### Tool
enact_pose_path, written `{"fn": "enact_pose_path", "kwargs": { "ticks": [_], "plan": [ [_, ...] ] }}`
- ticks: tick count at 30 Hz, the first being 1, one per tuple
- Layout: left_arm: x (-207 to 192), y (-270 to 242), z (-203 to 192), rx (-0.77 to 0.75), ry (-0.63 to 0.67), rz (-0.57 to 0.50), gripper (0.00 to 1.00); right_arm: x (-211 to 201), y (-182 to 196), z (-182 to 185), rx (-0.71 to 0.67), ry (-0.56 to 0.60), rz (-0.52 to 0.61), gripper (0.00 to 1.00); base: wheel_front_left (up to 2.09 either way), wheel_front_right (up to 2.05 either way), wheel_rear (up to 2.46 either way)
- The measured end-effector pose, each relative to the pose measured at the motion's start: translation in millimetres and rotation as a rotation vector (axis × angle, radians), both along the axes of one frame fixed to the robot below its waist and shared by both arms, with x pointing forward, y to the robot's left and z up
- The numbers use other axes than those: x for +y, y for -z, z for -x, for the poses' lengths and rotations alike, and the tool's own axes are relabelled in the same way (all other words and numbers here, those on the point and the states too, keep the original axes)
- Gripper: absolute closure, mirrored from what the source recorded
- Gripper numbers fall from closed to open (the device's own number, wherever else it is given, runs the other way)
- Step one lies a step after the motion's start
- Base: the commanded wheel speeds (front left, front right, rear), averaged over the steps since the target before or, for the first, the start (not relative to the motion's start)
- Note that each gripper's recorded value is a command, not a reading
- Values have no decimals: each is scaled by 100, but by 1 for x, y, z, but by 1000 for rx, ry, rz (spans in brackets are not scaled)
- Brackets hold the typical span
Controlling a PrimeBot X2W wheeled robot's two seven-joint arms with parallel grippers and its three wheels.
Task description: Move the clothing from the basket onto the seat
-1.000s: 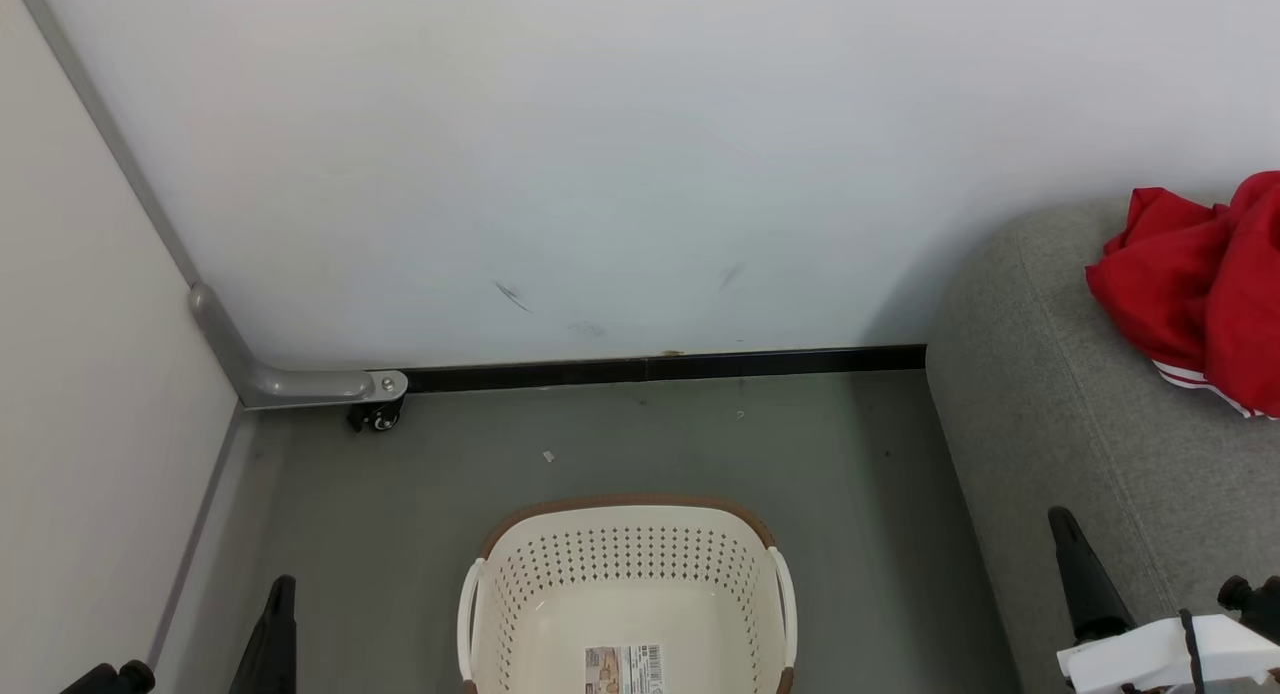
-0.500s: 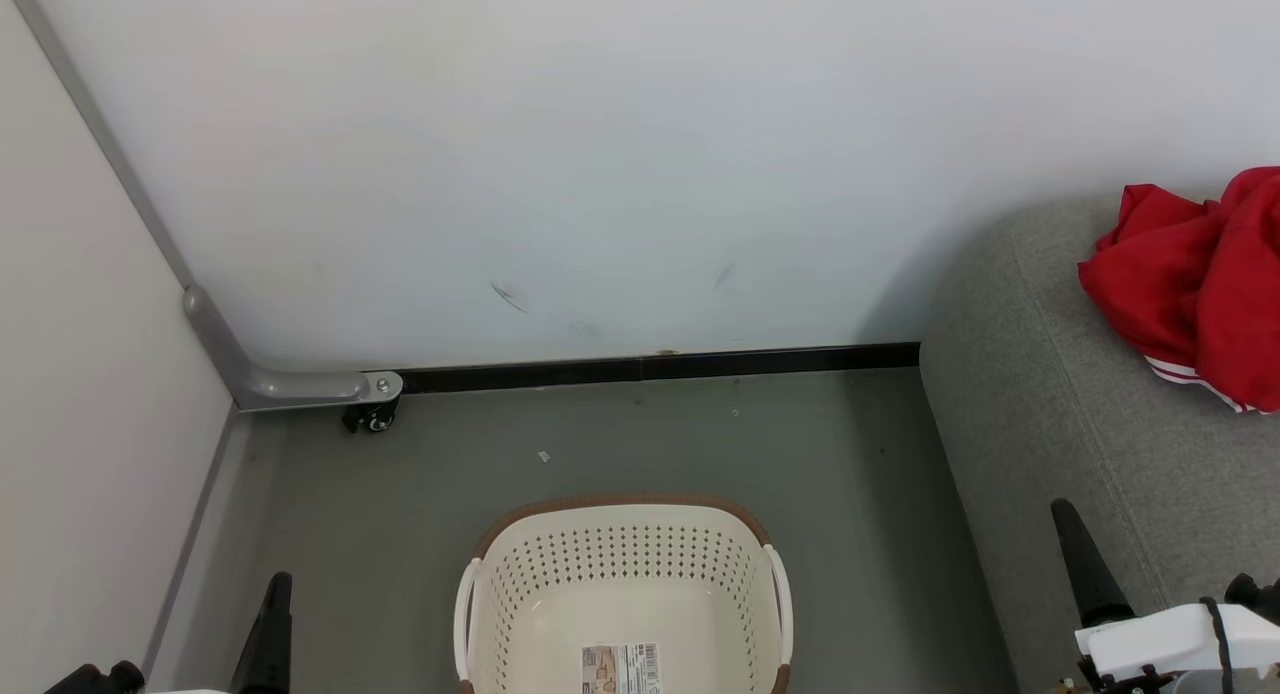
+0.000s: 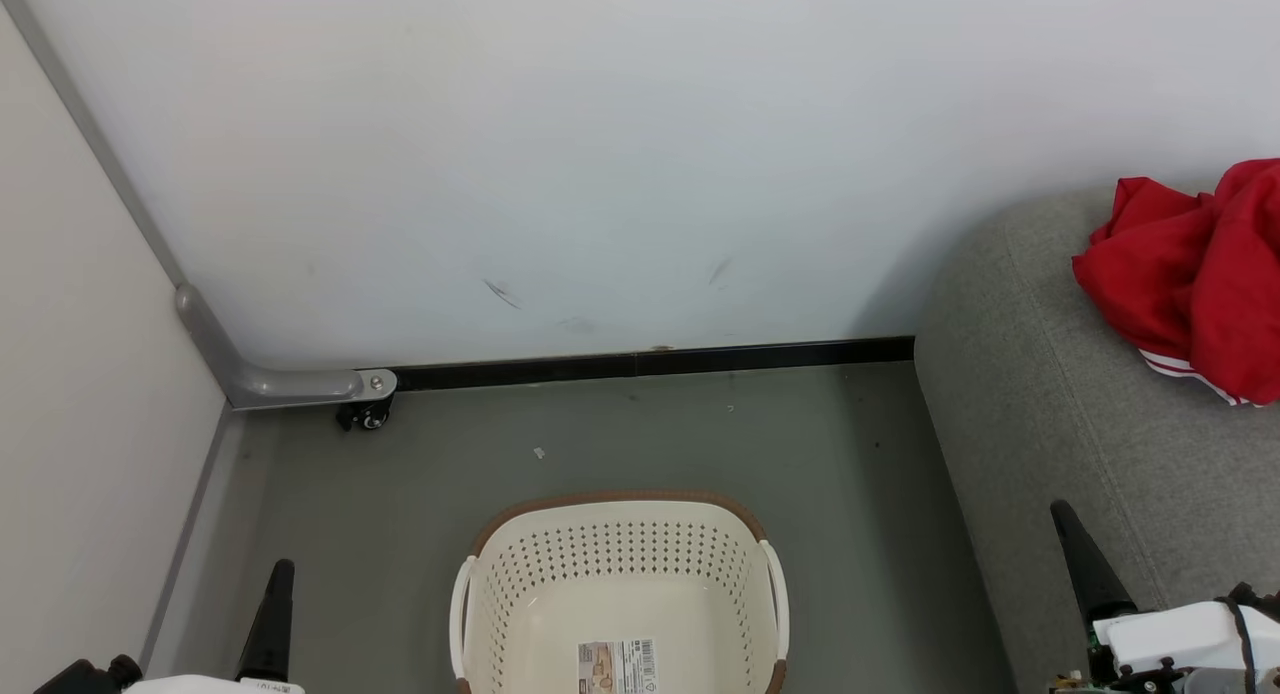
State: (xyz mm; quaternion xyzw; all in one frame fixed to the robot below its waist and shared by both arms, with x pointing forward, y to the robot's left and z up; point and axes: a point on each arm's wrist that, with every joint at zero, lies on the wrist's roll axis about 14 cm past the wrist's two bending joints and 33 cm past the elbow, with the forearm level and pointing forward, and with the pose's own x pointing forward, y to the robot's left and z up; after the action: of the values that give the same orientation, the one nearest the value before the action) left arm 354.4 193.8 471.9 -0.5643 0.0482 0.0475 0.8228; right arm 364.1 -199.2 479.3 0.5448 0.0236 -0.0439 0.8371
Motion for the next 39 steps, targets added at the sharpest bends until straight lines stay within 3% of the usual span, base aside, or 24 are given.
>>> {"fn": "enact_pose_path", "kwargs": {
  "ticks": [33,39],
  "plan": [
    [-7,-2,-17,-26,8,353,100,-4,0,-9,-16,18,-412,100,0,0,0],
    [-7,-6,-21,-38,3,378,100,-4,0,-10,-18,18,-427,100,0,0,0]
  ]
}}
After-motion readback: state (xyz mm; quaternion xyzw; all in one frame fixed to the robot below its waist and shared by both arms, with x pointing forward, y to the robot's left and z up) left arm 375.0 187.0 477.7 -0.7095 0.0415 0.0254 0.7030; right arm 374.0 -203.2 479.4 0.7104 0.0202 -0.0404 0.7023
